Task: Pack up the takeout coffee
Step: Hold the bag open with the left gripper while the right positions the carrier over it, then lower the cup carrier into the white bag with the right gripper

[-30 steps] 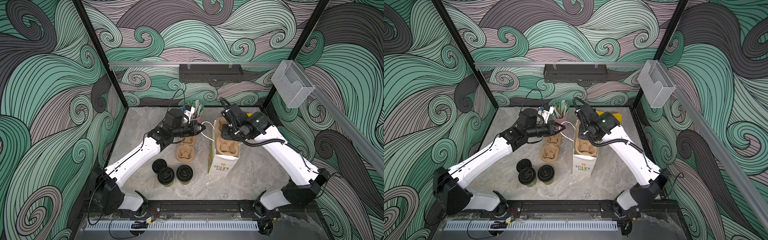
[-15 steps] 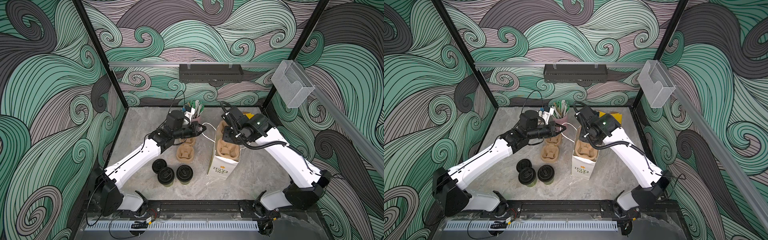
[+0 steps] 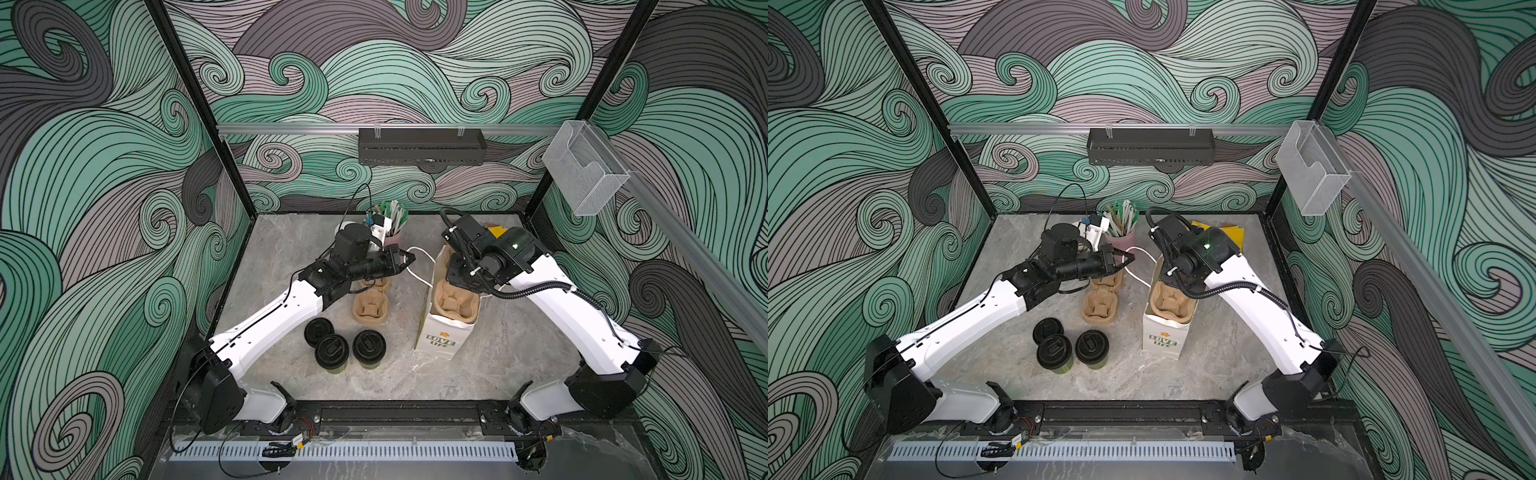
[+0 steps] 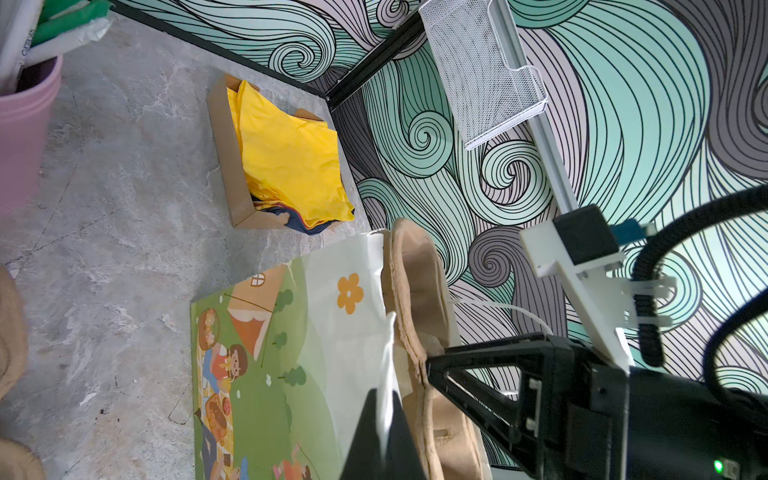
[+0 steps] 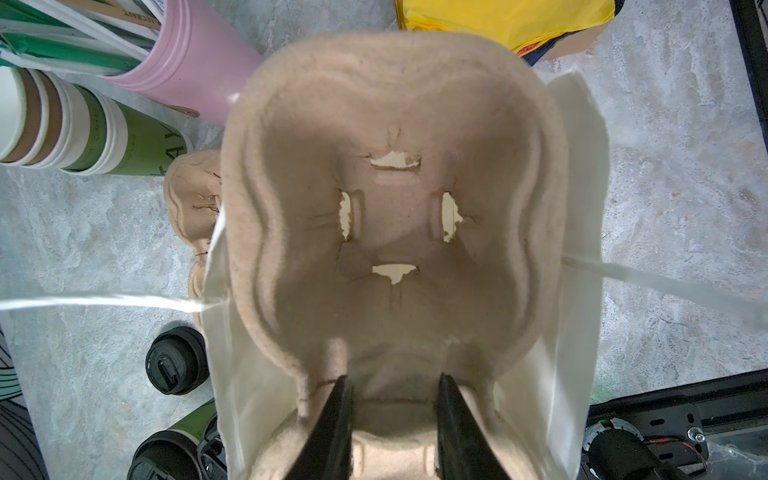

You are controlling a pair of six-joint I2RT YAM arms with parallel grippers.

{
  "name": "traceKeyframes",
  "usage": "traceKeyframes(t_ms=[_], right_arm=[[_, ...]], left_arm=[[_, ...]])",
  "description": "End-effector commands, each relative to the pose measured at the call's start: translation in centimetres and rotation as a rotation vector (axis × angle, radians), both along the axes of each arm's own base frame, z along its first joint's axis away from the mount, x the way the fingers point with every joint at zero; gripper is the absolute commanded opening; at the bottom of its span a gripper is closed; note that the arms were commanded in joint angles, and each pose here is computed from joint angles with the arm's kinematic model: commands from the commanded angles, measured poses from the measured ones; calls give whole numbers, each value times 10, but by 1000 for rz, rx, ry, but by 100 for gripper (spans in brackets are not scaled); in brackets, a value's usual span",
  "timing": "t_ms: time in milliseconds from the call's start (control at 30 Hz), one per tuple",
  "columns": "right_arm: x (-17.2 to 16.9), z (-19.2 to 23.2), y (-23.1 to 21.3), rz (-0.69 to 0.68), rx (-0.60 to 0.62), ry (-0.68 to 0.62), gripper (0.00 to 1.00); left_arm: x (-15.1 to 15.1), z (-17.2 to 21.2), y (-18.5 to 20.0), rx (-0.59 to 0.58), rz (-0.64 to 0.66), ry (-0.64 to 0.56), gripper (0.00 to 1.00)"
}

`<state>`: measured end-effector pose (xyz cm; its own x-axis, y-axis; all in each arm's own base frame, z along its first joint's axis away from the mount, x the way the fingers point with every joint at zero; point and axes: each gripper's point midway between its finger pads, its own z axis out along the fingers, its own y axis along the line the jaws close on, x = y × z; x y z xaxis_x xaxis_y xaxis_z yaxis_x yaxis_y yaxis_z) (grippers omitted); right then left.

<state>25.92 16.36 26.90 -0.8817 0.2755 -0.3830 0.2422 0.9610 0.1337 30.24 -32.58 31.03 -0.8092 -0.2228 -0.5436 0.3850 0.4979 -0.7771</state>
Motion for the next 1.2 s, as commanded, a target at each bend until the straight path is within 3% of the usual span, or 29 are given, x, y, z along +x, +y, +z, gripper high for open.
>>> traceKeyframes(t_ms=[0, 1167], right_arm=[[-7, -13, -2, -28, -30, 63, 27], [-28, 16, 17, 5, 52, 20, 25]], left_arm=[[-3, 21, -2, -35, -1, -47, 0], [2, 13, -10, -18, -5, -37, 0]])
